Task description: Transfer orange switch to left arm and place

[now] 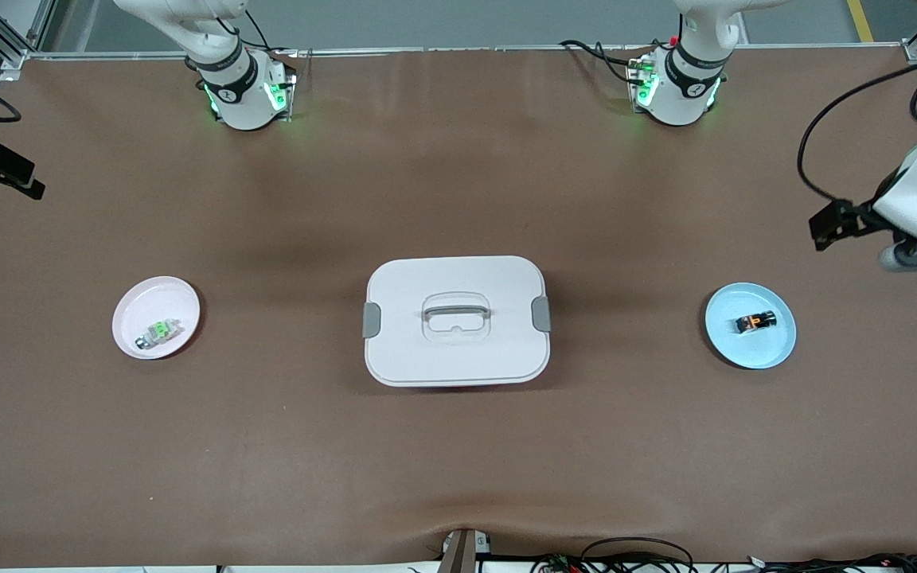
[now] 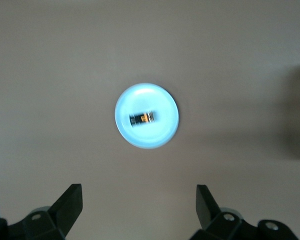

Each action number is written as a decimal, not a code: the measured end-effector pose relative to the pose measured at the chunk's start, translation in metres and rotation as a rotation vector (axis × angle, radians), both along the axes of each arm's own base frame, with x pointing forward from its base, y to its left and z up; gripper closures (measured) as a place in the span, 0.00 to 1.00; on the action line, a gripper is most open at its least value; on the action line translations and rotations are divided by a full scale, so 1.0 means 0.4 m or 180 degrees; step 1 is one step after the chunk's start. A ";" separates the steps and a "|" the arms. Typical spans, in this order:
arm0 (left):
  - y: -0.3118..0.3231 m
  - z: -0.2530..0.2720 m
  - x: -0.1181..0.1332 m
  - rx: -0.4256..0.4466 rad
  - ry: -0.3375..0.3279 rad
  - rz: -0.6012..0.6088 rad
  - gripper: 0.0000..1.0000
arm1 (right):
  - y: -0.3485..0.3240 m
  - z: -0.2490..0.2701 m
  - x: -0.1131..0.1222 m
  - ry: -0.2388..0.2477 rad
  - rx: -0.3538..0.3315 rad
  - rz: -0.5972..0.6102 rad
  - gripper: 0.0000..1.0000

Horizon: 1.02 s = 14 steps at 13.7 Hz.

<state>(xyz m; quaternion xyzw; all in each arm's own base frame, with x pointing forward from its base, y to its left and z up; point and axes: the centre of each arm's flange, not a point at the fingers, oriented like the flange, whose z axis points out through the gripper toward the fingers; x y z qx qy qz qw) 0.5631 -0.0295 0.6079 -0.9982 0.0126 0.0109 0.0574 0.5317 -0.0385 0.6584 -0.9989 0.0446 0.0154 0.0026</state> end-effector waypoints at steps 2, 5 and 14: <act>0.000 0.046 -0.046 -0.0166 0.0053 0.0040 0.00 | 0.000 0.000 0.000 0.0000 0.0000 0.0000 0.00; -0.027 0.098 -0.106 -0.0324 0.0080 0.0014 0.00 | 0.000 0.000 0.000 0.0000 -0.0002 -0.0001 0.00; -0.060 0.136 -0.176 -0.0333 0.0014 -0.0065 0.00 | -0.001 0.000 0.000 0.0000 -0.0005 -0.0002 0.00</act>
